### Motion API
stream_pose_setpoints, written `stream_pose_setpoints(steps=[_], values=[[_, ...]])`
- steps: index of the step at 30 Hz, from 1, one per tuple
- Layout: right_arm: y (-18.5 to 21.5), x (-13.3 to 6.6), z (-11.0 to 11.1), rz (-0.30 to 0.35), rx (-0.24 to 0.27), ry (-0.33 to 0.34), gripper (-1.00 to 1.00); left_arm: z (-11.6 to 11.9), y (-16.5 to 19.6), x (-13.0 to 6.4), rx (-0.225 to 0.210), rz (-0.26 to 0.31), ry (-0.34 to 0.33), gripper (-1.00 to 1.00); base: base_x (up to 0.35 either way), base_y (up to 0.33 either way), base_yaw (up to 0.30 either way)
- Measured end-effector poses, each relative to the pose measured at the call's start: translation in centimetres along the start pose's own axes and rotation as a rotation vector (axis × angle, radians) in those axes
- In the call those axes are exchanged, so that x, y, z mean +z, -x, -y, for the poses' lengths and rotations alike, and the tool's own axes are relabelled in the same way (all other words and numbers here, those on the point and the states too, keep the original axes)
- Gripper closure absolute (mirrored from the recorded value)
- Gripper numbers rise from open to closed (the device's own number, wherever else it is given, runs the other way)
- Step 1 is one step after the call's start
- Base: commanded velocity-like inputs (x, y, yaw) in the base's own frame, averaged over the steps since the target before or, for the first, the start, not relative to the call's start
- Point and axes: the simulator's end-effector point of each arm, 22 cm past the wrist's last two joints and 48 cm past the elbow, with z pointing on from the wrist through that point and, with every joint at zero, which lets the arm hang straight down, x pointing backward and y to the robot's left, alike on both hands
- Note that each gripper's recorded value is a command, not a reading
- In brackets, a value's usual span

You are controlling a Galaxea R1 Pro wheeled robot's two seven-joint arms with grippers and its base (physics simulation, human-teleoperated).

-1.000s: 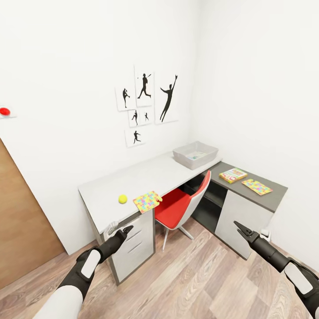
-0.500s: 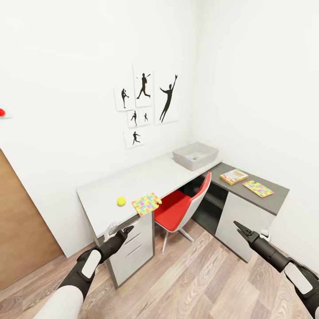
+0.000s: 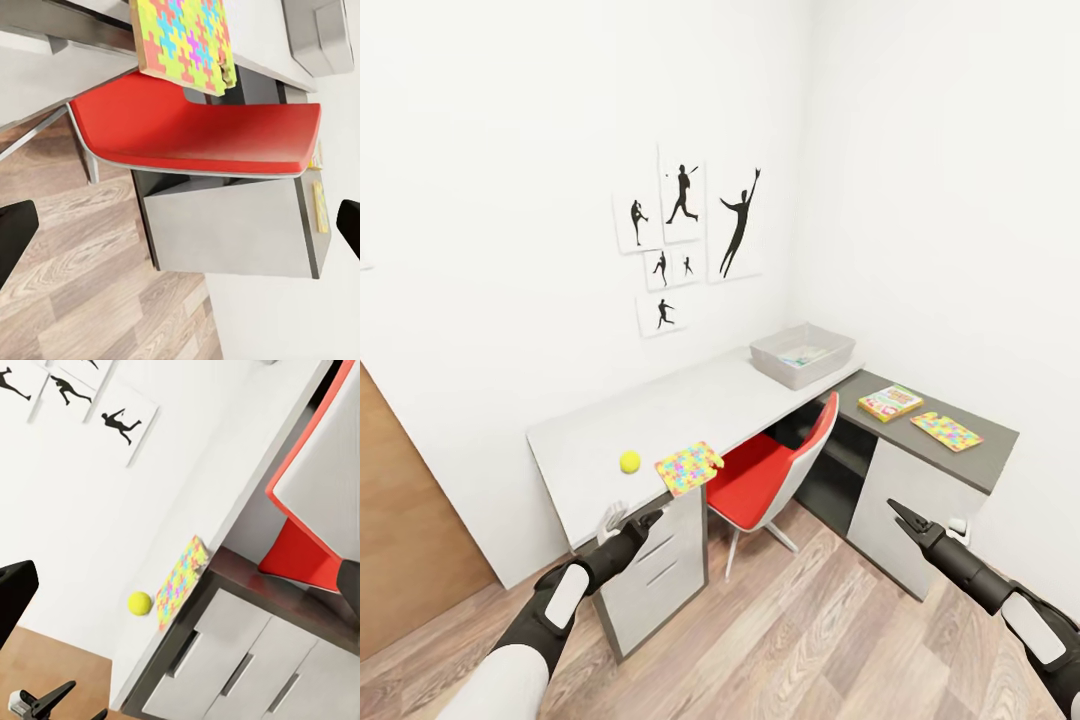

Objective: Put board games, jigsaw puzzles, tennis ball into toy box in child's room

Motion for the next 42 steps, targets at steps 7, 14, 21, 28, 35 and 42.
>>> stream_pose_setpoints(steps=[7, 14, 21, 28, 35, 42], values=[[0.0, 0.0, 0.03, 0.0, 0.001, -0.001, -1.0, 0.04, -0.03, 0.04, 0.001, 0.001, -0.001, -1.0, 0.02, -0.019, 0.0], [-0.04, -0.01, 0.02, -0.001, 0.001, -0.001, -1.0, 0.18, -0.18, 0.09, 0.002, 0.0, -0.002, -1.0, 0.062, -0.037, 0.0], [-0.04, -0.02, 0.01, -0.001, 0.001, -0.001, -1.0, 0.21, -0.17, 0.09, 0.002, 0.001, -0.003, -1.0, 0.183, -0.142, 0.0], [-0.05, 0.0, 0.03, -0.001, 0.001, -0.001, -1.0, 0.19, -0.19, 0.12, 0.002, 0.0, -0.002, -1.0, 0.067, -0.056, 0.0], [-0.04, 0.01, 0.04, -0.001, 0.001, -0.001, -1.0, 0.19, -0.21, 0.13, 0.002, -0.001, -0.002, -1.0, 0.01, -0.064, 0.0], [-0.04, 0.01, 0.04, -0.001, 0.001, -0.001, -1.0, 0.18, -0.23, 0.12, 0.0, -0.001, -0.002, -1.0, 0.001, -0.178, 0.0]])
